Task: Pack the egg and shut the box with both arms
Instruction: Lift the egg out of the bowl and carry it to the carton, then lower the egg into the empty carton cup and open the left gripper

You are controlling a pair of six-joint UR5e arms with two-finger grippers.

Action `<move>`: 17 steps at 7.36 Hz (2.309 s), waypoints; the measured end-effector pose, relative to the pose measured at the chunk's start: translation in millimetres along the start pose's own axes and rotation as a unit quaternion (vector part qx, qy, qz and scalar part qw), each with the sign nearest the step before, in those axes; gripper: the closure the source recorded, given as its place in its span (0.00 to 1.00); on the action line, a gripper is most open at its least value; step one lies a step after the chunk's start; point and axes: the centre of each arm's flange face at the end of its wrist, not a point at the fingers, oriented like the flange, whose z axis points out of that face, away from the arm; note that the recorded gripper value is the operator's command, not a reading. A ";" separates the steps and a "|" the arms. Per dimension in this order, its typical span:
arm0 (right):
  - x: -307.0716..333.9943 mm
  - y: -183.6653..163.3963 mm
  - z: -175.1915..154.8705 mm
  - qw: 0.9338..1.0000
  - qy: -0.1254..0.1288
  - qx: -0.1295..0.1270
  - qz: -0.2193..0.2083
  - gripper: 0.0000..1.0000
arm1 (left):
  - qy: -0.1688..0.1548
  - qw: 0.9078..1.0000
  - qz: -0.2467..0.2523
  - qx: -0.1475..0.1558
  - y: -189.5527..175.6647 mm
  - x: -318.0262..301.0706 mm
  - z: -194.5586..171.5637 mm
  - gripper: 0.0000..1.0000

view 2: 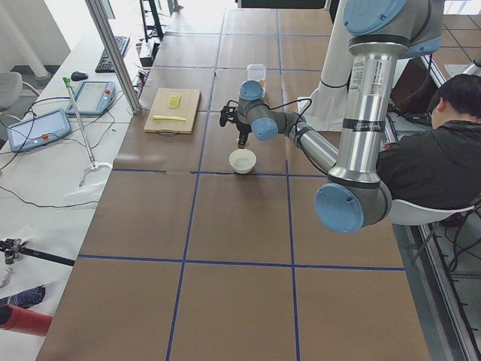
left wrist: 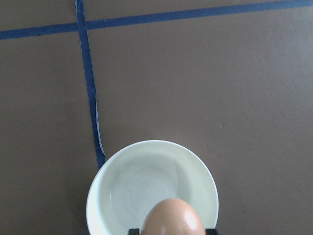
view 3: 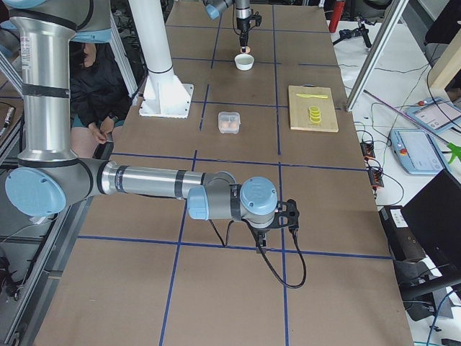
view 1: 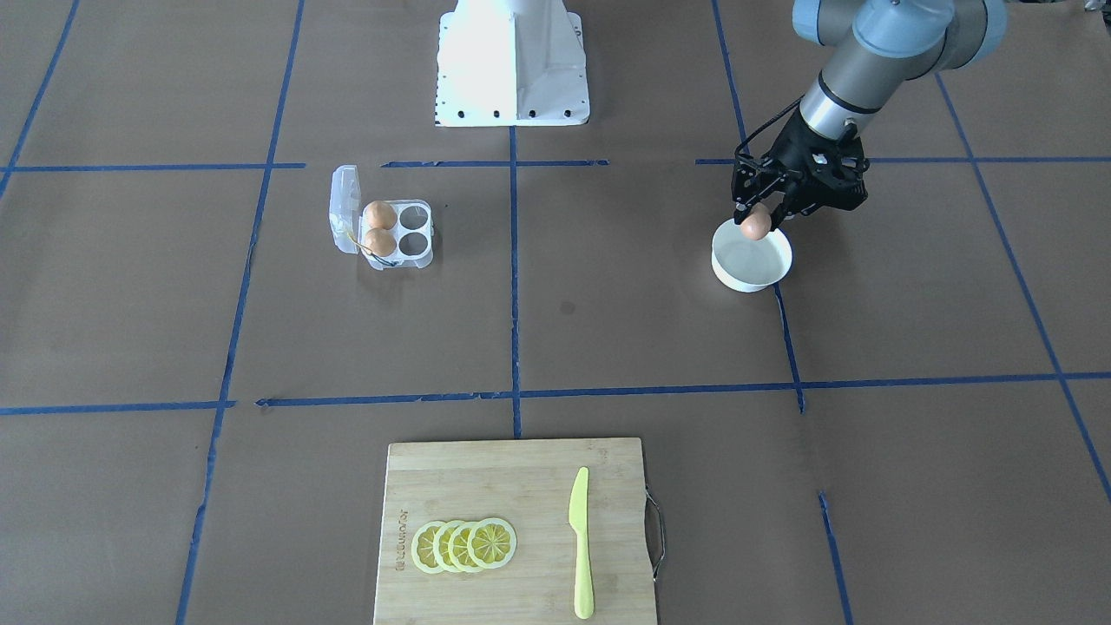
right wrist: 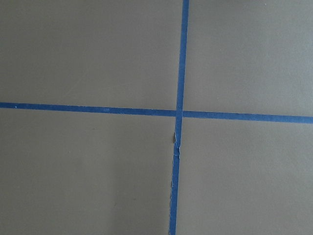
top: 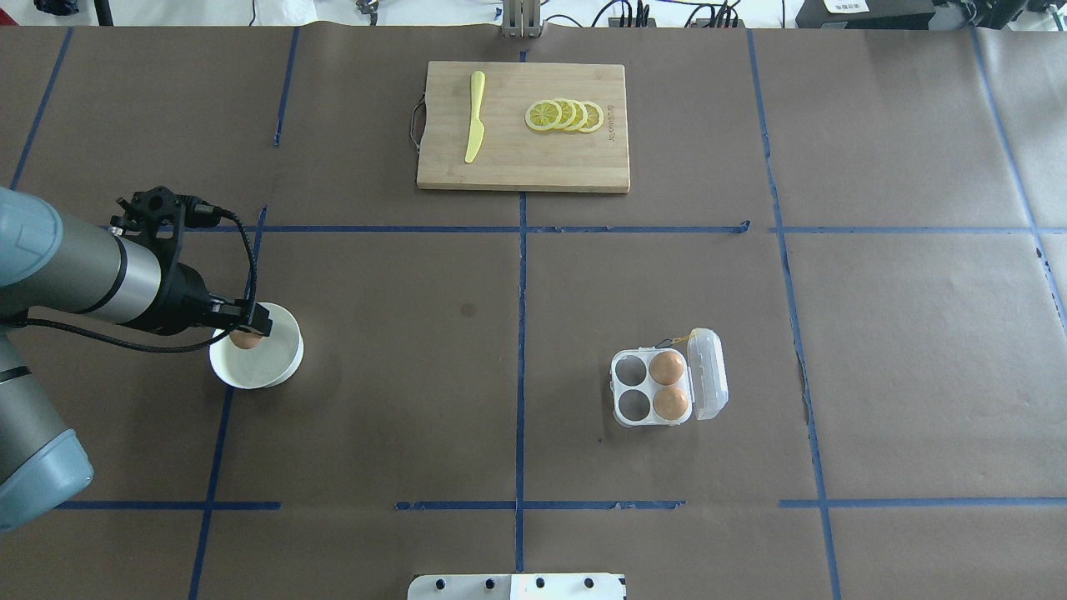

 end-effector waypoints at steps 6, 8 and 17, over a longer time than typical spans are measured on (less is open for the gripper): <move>-1.4 -3.0 -0.8 1.000 0.000 0.001 -0.002 0.00 | 0.195 0.967 0.137 0.091 -27.3 254.0 62.8 1.00; -1.4 -2.9 -0.8 1.000 0.000 0.001 -0.002 0.00 | 0.220 0.955 0.164 0.116 -4.4 311.1 98.9 1.00; -2.2 -3.6 -1.3 1.000 -0.001 0.002 -0.002 0.00 | 0.227 0.949 0.166 0.142 22.0 358.8 156.6 0.00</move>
